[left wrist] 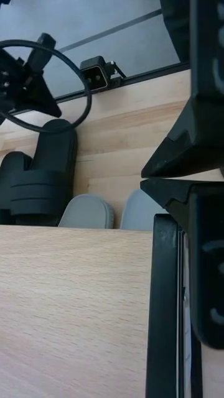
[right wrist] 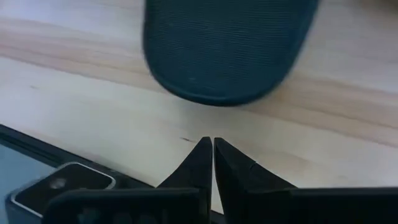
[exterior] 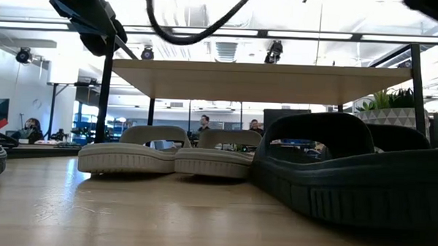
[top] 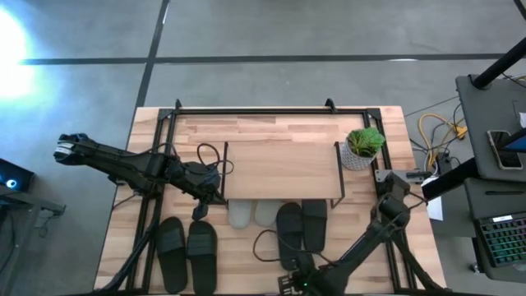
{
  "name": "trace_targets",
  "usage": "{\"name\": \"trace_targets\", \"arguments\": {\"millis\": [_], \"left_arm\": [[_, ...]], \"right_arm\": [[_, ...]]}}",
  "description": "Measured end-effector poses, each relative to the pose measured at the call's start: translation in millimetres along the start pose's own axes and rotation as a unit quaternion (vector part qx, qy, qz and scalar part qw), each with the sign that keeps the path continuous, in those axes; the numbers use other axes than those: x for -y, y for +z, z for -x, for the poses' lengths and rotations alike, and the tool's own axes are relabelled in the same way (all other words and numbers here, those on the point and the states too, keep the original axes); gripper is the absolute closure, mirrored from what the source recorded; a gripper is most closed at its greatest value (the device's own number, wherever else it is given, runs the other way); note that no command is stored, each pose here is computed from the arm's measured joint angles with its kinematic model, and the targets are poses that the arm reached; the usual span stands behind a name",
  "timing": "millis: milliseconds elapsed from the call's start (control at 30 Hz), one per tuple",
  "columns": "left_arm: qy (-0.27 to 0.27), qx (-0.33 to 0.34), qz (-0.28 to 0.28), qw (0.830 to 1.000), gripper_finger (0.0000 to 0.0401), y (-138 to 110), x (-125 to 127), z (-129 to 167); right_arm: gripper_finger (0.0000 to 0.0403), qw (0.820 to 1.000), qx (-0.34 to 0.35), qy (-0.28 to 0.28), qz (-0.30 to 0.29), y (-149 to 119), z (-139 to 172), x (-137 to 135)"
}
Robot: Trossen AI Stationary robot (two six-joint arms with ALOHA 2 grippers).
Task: Pick and place slides into the shelf
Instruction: Move the black slides under the shelf
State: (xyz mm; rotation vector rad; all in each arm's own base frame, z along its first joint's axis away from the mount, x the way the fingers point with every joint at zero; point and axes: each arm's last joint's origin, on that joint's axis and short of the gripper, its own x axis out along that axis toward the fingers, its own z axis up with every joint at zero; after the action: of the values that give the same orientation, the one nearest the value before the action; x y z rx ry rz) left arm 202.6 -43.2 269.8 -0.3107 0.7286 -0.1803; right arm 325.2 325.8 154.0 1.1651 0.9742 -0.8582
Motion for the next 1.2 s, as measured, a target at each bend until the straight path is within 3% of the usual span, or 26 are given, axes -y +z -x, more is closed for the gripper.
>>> {"name": "trace_targets", "arguments": {"millis": [233, 600, 800, 1000, 1100, 1200], "left_arm": [[0.000, 0.000, -0.010, 1.000, 0.0401, 0, 0, 0], [0.000, 0.000, -0.010, 1.000, 0.0401, 0, 0, 0], [0.000, 0.000, -0.009, 1.000, 0.0401, 0, 0, 0], [0.000, 0.000, -0.009, 1.000, 0.0401, 0, 0, 0], [0.000, 0.000, -0.009, 1.000, 0.0401, 0, 0, 0], [0.000, 0.000, -0.009, 1.000, 0.0401, 0, 0, 0]], "right_arm": [[0.0394, 1.000, 0.022, 0.015, -0.007, 4, -9, -16], [0.0394, 0.990, 0.108, -0.082, 0.031, 51, -18, -16], [0.0394, 0.990, 0.113, -0.058, 0.058, 66, -23, -29], [0.0394, 0.992, 0.087, -0.026, 0.092, 56, -18, -37], [0.0394, 0.992, 0.073, -0.015, 0.104, 39, -6, -34], [0.0394, 0.995, 0.058, -0.034, 0.080, 20, 9, -21]]}}
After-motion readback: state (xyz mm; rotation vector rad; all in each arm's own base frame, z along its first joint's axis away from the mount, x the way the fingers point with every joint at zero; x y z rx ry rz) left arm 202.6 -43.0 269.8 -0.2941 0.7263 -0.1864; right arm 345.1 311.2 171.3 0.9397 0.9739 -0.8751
